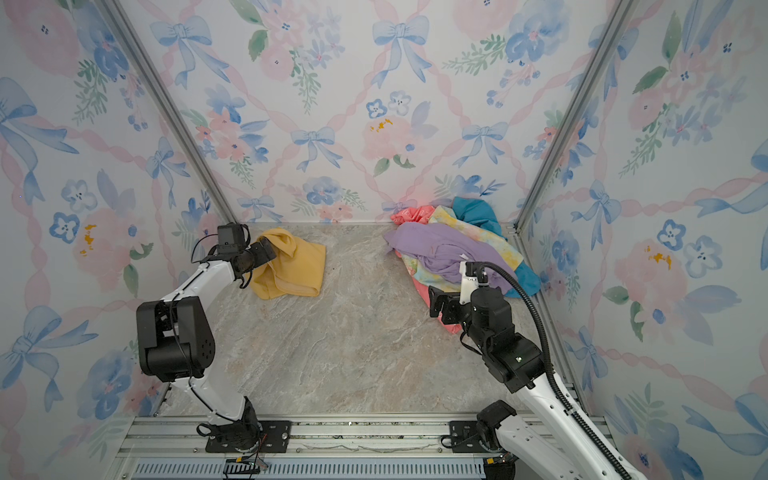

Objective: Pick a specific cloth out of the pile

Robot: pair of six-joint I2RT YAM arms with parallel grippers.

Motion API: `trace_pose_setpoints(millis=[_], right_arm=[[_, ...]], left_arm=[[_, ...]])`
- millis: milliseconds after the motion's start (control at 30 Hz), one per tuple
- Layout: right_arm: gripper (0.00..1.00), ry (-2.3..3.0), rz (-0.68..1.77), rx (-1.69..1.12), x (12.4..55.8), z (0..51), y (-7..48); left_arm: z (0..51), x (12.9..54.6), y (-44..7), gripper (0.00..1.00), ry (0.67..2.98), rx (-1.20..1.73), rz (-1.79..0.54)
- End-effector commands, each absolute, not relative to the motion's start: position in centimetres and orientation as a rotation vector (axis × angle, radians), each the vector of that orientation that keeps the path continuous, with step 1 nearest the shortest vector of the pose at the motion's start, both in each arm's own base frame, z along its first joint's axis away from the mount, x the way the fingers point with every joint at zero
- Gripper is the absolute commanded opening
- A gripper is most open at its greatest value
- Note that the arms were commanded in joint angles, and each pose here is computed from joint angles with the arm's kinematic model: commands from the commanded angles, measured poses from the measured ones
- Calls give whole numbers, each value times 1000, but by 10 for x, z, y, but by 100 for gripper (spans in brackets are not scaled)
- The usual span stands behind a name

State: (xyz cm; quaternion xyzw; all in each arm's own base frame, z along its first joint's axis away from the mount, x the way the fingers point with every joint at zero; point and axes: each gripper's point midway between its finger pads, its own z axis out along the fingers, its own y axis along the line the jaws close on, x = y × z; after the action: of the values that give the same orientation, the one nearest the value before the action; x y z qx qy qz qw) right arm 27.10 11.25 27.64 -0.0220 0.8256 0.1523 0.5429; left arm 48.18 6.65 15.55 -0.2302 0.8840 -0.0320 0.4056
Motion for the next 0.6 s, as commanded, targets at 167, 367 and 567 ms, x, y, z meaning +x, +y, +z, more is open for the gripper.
trace_pose_setpoints(millis=[167, 367, 567], right_arm=[[97, 1948, 263, -53, 264, 274, 94], [97, 1859, 115, 6, 275, 277, 72], [97, 1744, 9, 66, 289, 264, 50]], left_arm=[[224, 441, 29, 98, 2062, -360, -70], [274, 382, 7, 98, 1648, -254, -200], [247, 357, 14, 98, 1604, -260, -148]])
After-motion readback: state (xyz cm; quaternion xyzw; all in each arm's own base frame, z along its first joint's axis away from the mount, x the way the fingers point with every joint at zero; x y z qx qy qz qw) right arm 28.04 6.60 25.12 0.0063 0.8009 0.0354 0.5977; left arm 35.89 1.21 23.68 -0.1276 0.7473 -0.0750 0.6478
